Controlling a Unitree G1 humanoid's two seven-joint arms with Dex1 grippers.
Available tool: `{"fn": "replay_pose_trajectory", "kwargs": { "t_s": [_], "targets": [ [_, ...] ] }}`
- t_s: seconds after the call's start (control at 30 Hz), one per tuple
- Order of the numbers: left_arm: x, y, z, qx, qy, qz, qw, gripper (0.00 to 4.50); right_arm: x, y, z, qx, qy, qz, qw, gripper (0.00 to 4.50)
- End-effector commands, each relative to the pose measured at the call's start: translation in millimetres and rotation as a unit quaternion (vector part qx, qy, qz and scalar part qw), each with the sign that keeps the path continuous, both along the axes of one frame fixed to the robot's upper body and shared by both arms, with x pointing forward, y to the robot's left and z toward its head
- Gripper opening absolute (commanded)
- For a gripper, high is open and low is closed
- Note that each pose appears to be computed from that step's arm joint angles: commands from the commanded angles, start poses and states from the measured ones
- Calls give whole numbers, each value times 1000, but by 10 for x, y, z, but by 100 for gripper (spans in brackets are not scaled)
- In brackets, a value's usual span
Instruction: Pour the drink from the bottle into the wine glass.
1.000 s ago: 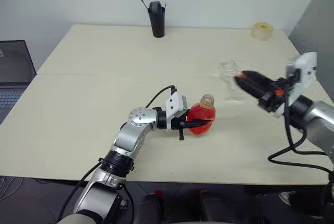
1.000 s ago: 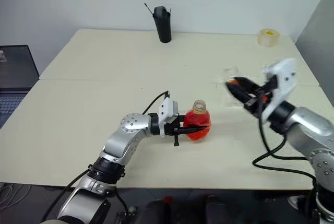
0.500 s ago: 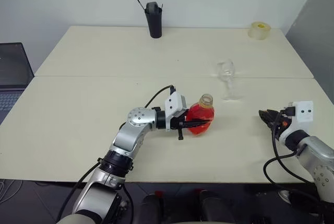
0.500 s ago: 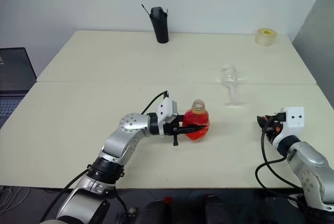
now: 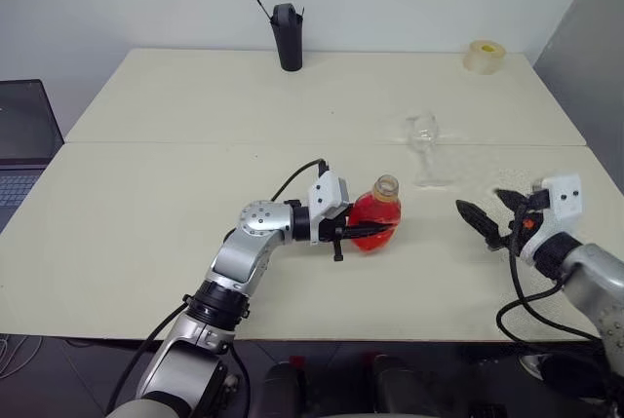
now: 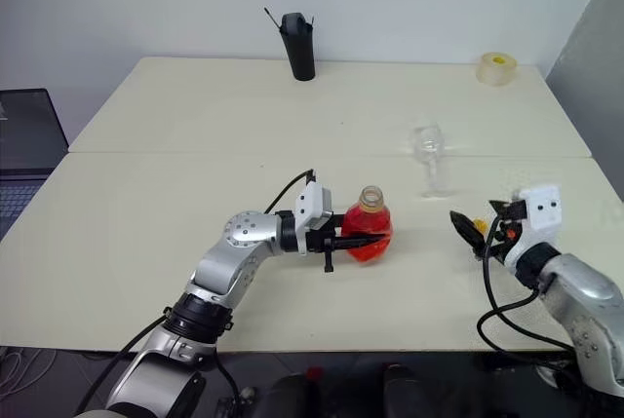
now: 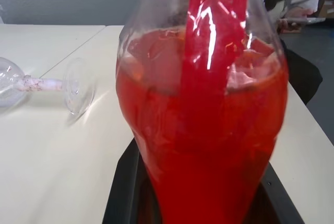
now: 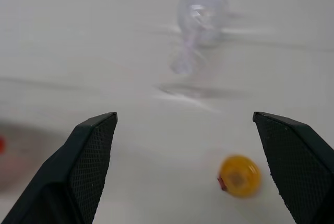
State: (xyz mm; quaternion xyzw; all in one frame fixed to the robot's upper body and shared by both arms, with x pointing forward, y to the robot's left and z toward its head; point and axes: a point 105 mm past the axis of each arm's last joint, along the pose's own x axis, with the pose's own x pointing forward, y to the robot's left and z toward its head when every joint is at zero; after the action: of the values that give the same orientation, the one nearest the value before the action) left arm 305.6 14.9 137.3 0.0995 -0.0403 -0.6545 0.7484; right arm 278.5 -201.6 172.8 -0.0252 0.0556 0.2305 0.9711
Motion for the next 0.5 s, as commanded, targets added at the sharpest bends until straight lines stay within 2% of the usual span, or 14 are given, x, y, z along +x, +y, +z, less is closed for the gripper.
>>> {"fn": "replay_pose_trajectory", "kwargs": {
  "t_s": [0.03, 0.23, 0.37, 0.5],
  "targets": [
    [-21, -41, 162, -16, -31, -10, 999, 79, -301, 361, 392, -26, -50, 131, 990, 450],
    [57, 9, 175, -21, -34, 18, 999, 79, -458, 490, 618, -50, -62, 192, 978, 450],
    [341, 166, 212, -39, -27, 117, 992, 79, -402, 590, 698, -50, -72, 203, 975, 450],
    [597, 412, 269, -72, -10, 214, 974, 79, -209, 666, 715, -49, -78, 189, 978, 450]
  ]
}}
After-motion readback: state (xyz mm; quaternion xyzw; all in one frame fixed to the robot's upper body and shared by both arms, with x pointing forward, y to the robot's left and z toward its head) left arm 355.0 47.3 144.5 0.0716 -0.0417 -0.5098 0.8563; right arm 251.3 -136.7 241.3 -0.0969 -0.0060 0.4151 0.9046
